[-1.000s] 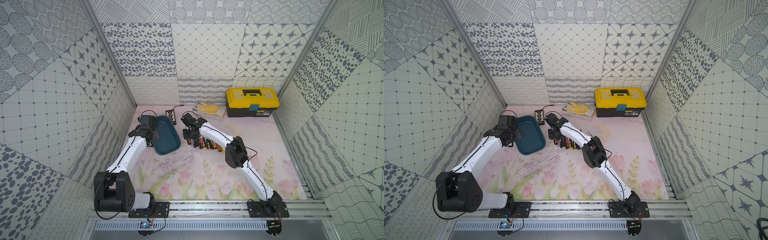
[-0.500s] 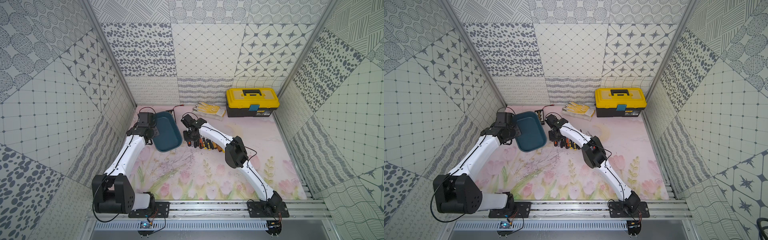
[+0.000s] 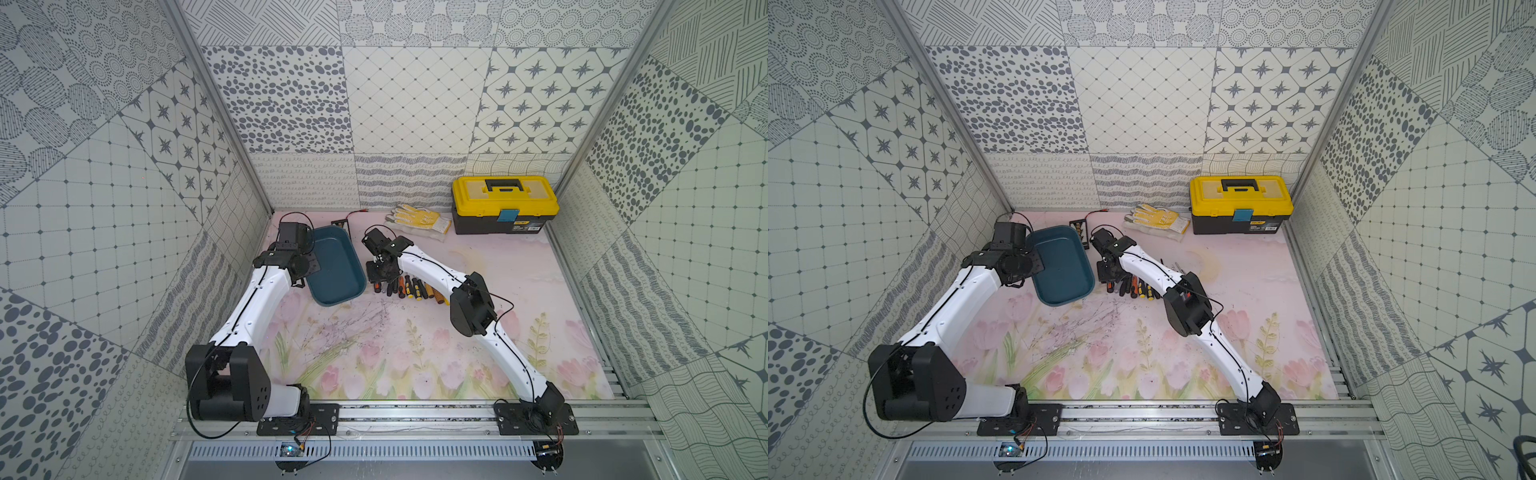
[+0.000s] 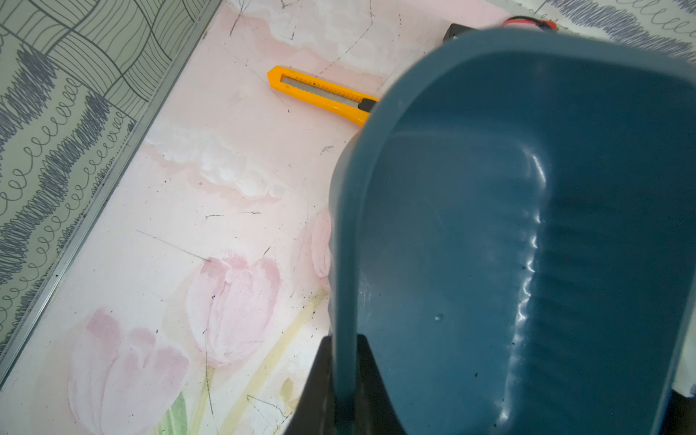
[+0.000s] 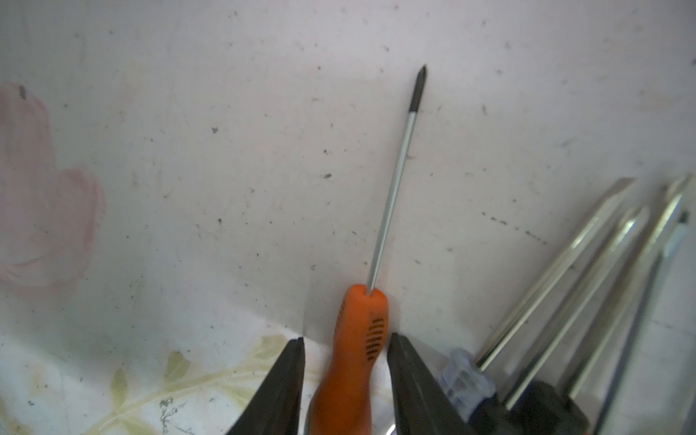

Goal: Take out the screwdriver from the storage box
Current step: Place the screwdriver at the center of the board, then place the storage box at the center of the board.

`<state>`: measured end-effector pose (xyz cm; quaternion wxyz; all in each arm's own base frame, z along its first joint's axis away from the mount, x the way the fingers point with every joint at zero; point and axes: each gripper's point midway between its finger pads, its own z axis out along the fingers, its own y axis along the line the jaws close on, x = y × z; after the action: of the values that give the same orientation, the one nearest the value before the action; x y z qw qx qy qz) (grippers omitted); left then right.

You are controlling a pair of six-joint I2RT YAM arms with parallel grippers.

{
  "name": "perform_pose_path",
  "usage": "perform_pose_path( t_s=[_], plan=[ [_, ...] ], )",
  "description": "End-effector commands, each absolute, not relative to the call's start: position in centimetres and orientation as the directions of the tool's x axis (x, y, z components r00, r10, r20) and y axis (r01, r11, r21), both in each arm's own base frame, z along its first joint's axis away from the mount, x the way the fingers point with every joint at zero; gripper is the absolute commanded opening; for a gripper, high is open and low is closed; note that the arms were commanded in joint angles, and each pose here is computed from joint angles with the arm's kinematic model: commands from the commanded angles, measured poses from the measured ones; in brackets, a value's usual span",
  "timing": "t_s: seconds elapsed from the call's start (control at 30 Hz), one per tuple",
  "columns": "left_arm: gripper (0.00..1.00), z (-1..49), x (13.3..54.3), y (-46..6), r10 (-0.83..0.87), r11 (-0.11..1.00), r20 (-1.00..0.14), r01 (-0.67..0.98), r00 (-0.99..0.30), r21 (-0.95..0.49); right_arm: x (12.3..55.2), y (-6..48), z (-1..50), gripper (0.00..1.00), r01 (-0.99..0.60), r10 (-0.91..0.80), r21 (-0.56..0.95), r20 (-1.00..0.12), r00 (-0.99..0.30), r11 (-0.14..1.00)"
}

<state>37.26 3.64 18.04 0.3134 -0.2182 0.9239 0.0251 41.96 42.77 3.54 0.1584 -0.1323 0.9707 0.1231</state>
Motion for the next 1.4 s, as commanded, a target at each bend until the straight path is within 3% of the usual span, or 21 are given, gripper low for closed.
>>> perform_pose_path(
  t_s=[0.0, 0.13, 0.37, 0.57, 0.67, 0.87, 0.9, 1.23, 1.3, 1.37],
  plan=[
    [0.00, 17.9, 37.4, 3.4, -0.371, 0.915, -0.568, -0.393, -0.735, -0.090, 42.2, 42.8, 6.0, 0.43, -0.306, -0.212, 0.215, -0.370, -0.904, 0.927],
    [0.00, 17.1, 37.7, 3.0, -0.325, 0.936, -0.553, -0.343, -0.767, -0.075, 42.4, 44.0, 8.3, 0.43, -0.360, -0.221, 0.271, -0.431, -0.875, 0.893],
    [0.00, 15.7, 39.3, 2.5, -0.220, 0.974, -0.515, -0.216, -0.828, -0.070, 43.2, 43.2, 13.0, 0.46, -0.398, -0.209, 0.245, -0.555, -0.805, 0.884],
    [0.00, 15.7, 41.6, 2.5, -0.115, 0.993, -0.528, -0.113, -0.841, -0.037, 43.2, 40.6, 17.7, 0.57, -0.407, -0.157, 0.228, -0.677, -0.719, 0.884],
    [0.00, 15.6, 43.0, 2.0, -0.087, 0.996, -0.555, -0.073, -0.827, -0.048, 43.3, 38.4, 19.9, 0.68, -0.392, -0.124, 0.212, -0.727, -0.675, 0.895],
    [0.00, 13.0, 45.0, 1.3, -0.038, 0.998, -0.524, -0.006, -0.851, -0.061, 43.9, 33.3, 22.0, 0.77, -0.340, -0.126, 0.126, -0.767, -0.630, 0.932],
    [0.00, 12.5, 45.2, 1.2, -0.032, 0.998, -0.515, 0.003, -0.857, -0.068, 44.1, 32.2, 22.2, 0.85, -0.318, -0.116, 0.117, -0.771, -0.626, 0.941],
    [0.00, 8.4, 47.8, 0.7, -0.028, 0.995, -0.465, 0.021, -0.885, -0.100, 44.3, 22.9, 22.4, 0.87, -0.147, -0.022, 0.092, -0.773, -0.633, 0.985],
    [0.00, 8.1, 48.3, 0.6, -0.034, 0.993, -0.461, 0.021, -0.887, -0.114, 44.5, 21.4, 22.3, 0.99, -0.111, -0.002, 0.089, -0.772, -0.635, 0.990],
    [0.00, 7.8, 48.7, 0.3, -0.034, 0.992, -0.452, 0.026, -0.892, -0.127, 44.7, 19.9, 22.3, 0.99, -0.072, 0.021, 0.086, -0.773, -0.634, 0.994]
  ],
)
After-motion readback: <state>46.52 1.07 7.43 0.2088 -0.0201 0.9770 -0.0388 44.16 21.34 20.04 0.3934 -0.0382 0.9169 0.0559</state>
